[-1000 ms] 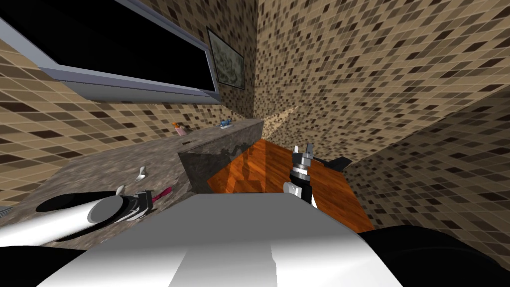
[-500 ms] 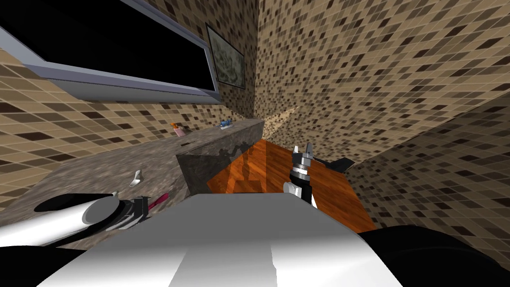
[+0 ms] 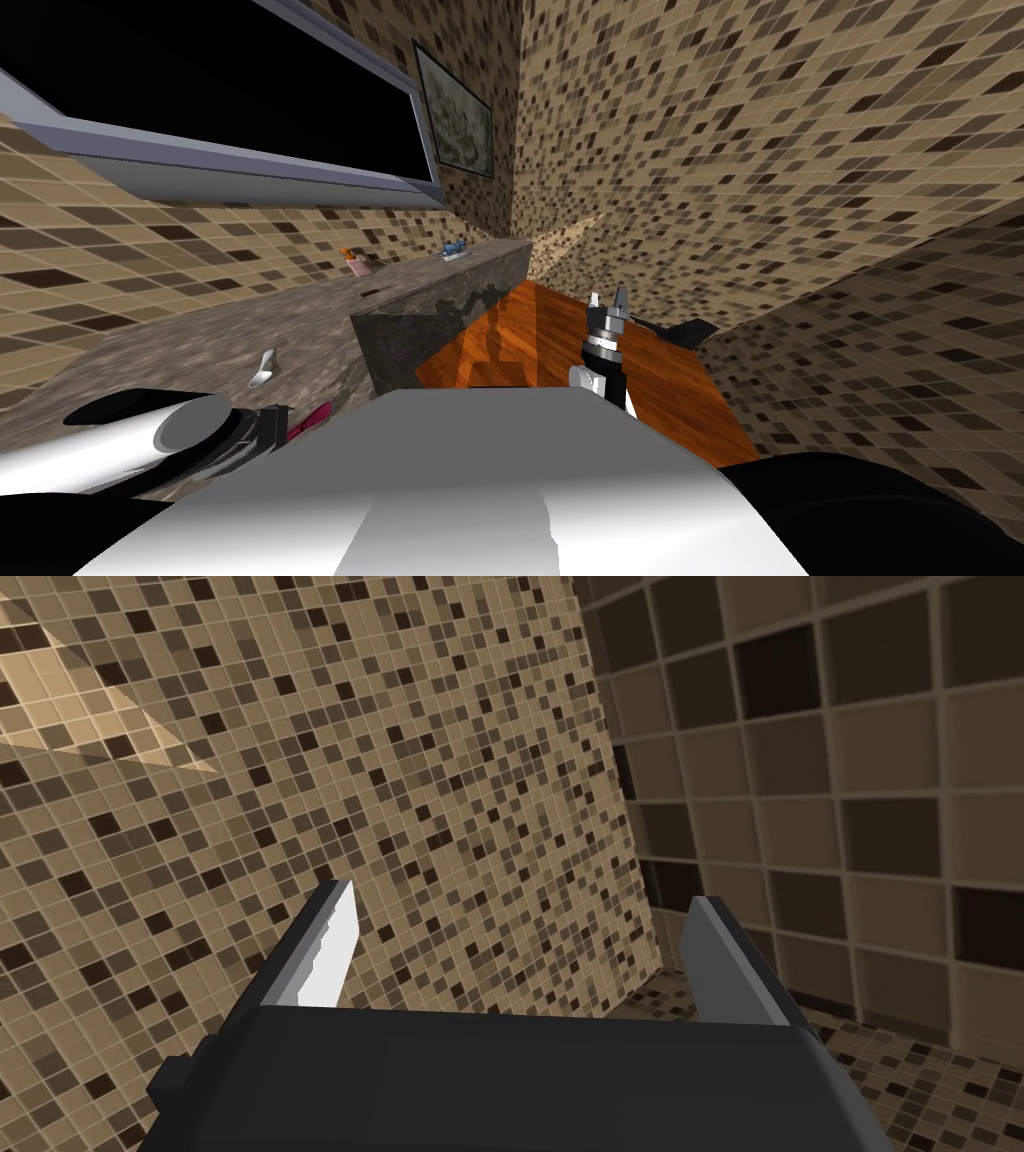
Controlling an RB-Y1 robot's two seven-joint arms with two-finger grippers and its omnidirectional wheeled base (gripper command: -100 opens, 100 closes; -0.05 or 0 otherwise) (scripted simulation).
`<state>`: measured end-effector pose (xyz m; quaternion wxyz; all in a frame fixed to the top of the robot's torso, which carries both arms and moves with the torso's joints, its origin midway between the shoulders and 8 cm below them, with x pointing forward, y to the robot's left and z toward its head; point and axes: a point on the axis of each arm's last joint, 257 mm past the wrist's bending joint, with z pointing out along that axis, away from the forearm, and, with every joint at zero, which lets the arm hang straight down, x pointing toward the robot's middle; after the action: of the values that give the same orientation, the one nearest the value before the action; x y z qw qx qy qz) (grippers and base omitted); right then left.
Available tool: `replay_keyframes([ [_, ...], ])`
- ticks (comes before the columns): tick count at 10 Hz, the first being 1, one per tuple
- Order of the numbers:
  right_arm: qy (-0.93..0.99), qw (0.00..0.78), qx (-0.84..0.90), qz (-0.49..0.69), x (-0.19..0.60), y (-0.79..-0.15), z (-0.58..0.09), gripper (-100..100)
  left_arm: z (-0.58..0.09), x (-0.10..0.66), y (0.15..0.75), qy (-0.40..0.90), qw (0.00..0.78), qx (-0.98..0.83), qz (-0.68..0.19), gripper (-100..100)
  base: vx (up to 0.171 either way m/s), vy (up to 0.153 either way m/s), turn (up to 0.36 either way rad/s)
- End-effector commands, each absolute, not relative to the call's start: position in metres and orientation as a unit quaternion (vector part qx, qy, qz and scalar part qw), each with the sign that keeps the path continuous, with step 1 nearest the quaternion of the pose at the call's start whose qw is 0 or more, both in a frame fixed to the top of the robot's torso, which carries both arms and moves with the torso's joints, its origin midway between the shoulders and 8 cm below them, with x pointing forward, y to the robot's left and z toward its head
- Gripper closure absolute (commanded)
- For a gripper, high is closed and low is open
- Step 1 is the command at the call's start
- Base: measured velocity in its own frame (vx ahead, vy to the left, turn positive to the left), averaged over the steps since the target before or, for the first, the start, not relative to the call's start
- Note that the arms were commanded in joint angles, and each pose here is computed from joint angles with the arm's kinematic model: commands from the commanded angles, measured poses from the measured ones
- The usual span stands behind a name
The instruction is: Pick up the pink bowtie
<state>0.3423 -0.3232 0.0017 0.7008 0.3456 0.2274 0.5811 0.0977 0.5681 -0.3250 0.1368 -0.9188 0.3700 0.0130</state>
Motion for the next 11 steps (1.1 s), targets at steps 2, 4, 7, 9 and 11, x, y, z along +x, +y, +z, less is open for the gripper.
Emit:
replay_keyframes([
  [2, 0.227, 0.701, 0.346, 0.581, 0.342, -0.323, 0.002, 0, -0.334, 0.099, 0.571, 0.369, 0.137, -0.919, 0.013, -100, 0.004, 0.005, -0.008],
  [4, 0.227, 0.701, 0.346, 0.581, 0.342, -0.323, 0.002, 0, -0.343, 0.100, 0.574, 0.368, 0.138, -0.920, 0.013, -100, -0.008, 0.001, -0.013],
  [7, 0.227, 0.701, 0.346, 0.581, 0.342, -0.323, 0.002, 0, -0.345, 0.099, 0.574, 0.368, 0.138, -0.920, 0.013, 100, -0.003, 0.000, -0.004],
  [9, 0.227, 0.701, 0.346, 0.581, 0.342, -0.323, 0.002, 0, -0.345, 0.099, 0.574, 0.367, 0.138, -0.920, 0.013, 100, 0.000, 0.000, 0.000],
  [11, 0.227, 0.701, 0.346, 0.581, 0.342, -0.323, 0.002, 0, -0.345, 0.099, 0.574, 0.367, 0.138, -0.920, 0.013, 100, 0.000, 0.000, 0.000],
])
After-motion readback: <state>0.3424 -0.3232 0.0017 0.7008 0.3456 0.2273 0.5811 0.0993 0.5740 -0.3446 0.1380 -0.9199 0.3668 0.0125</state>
